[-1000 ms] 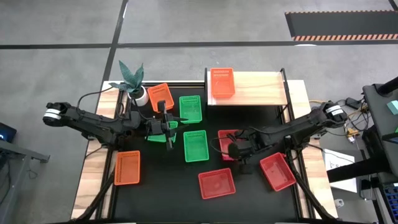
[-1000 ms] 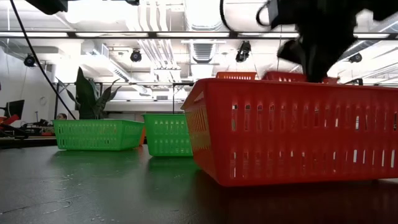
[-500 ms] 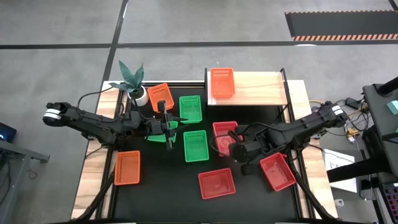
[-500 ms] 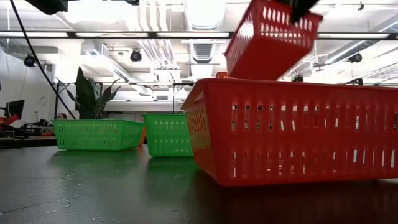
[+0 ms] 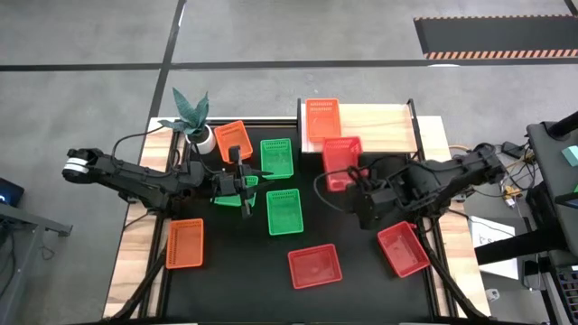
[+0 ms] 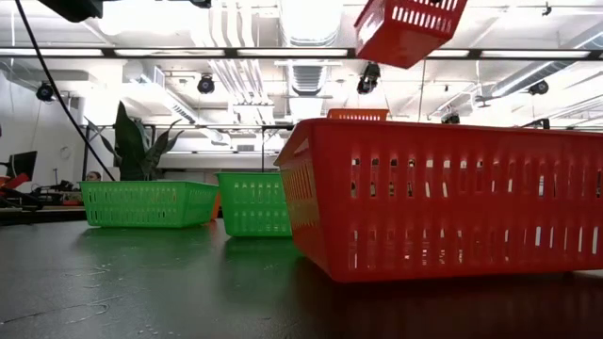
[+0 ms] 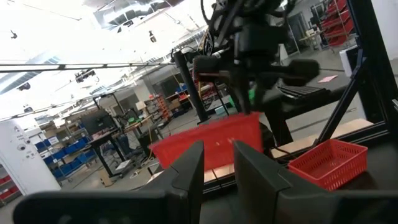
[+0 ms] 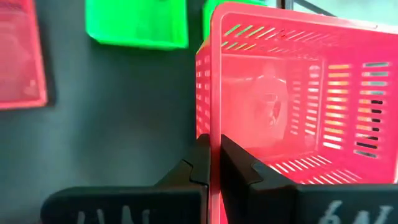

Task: Stack baskets on shelf by color
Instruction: Put the top left red bin on the shelf

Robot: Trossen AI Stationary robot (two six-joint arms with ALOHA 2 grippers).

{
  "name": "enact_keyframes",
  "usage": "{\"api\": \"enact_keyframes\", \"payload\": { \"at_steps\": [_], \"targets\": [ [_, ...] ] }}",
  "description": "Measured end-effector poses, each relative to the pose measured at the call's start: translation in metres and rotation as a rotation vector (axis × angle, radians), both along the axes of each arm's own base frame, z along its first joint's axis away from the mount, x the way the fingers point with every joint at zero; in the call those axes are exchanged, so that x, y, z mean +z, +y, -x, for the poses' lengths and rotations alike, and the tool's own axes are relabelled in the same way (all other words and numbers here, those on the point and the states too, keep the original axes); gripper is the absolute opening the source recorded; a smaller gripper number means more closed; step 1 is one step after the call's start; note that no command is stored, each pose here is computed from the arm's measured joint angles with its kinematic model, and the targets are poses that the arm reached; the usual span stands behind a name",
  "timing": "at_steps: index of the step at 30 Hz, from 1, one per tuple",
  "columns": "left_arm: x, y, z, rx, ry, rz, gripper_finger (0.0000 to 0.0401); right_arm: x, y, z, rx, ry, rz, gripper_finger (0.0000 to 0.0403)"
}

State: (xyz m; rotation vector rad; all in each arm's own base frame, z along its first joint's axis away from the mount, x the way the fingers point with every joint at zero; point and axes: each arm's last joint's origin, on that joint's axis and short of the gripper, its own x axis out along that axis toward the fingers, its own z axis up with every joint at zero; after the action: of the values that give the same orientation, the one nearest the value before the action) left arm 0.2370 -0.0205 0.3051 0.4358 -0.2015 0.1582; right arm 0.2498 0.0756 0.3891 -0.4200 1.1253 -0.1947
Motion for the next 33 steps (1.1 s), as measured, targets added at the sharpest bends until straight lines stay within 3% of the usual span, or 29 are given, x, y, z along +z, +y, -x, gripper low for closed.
{"api": "enact_keyframes", "payload": {
  "at_steps": [11, 16, 33],
  "targets": [
    [0.000, 0.000, 0.000, 0.000, 0.000, -0.001, 0.0070, 0.029, -0.057, 0.032, -0.064, -0.039, 0.058, 0.0009],
    [0.000, 0.000, 0.000, 0.001, -0.001, -0.002, 0.0070, 0.036, -0.086, 0.048, -0.116, -0.058, 0.015, 0.0009],
    [0.000, 0.000, 0.000, 0.002, 0.000, -0.010, 0.0070, 0.010, -0.159, 0.051, -0.143, 0.009, -0.084, 0.0009]
  ]
}}
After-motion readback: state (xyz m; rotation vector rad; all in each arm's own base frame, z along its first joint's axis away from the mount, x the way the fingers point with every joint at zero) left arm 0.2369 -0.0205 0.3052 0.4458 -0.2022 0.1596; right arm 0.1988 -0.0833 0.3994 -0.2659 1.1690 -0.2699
